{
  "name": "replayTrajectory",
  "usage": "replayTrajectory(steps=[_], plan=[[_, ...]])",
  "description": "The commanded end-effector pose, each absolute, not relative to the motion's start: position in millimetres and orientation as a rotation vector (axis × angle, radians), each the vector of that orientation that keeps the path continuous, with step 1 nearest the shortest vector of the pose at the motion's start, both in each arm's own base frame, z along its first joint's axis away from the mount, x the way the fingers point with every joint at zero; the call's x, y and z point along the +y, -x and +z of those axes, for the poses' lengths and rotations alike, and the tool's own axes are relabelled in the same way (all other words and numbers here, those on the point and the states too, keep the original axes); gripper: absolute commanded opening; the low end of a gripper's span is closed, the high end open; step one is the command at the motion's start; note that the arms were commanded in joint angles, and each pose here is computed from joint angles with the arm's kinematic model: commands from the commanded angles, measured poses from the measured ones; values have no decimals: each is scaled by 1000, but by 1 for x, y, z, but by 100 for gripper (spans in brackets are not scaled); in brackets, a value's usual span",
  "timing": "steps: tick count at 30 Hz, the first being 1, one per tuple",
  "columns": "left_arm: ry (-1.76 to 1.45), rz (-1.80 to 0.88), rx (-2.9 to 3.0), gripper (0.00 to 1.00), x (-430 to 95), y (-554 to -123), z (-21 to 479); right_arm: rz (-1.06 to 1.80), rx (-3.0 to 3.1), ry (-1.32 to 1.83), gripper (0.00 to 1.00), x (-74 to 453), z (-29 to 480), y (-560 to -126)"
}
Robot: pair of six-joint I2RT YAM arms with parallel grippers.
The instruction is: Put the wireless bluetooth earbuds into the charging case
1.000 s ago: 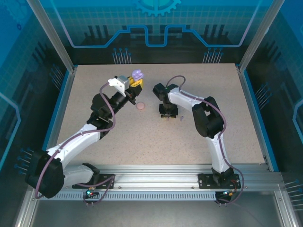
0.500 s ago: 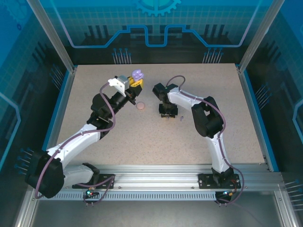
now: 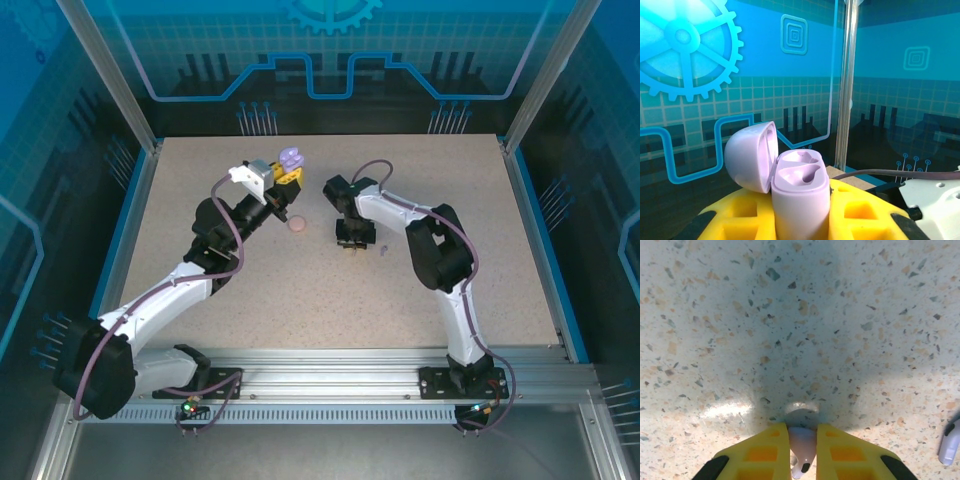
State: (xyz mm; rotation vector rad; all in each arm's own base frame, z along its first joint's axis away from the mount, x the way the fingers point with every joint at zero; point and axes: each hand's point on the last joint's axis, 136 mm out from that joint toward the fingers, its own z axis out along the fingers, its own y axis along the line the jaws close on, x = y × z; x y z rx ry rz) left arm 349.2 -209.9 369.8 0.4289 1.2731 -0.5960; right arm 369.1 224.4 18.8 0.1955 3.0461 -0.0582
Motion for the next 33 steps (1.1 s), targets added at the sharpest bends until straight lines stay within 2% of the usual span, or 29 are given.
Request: replayTrajectory(steps=[1,8,15,24,33], plan=[[-462,-613,1204,0,-216,-340,394,28,2968,-147,13,229,27,-380],[-490,-637,1183,0,-221,-334,401,94,2832,-65,11,228,79,-388],[-513,-653,1173,0,-226,-328,407,186,2665,6,11,226,152,-391],[-576,-690,1134,0,-238,-314,412,311,2387,128,11,221,277,-385],[-657,-659,1102,0,-255,-304,413,427,2068,250,12,215,400,-358]])
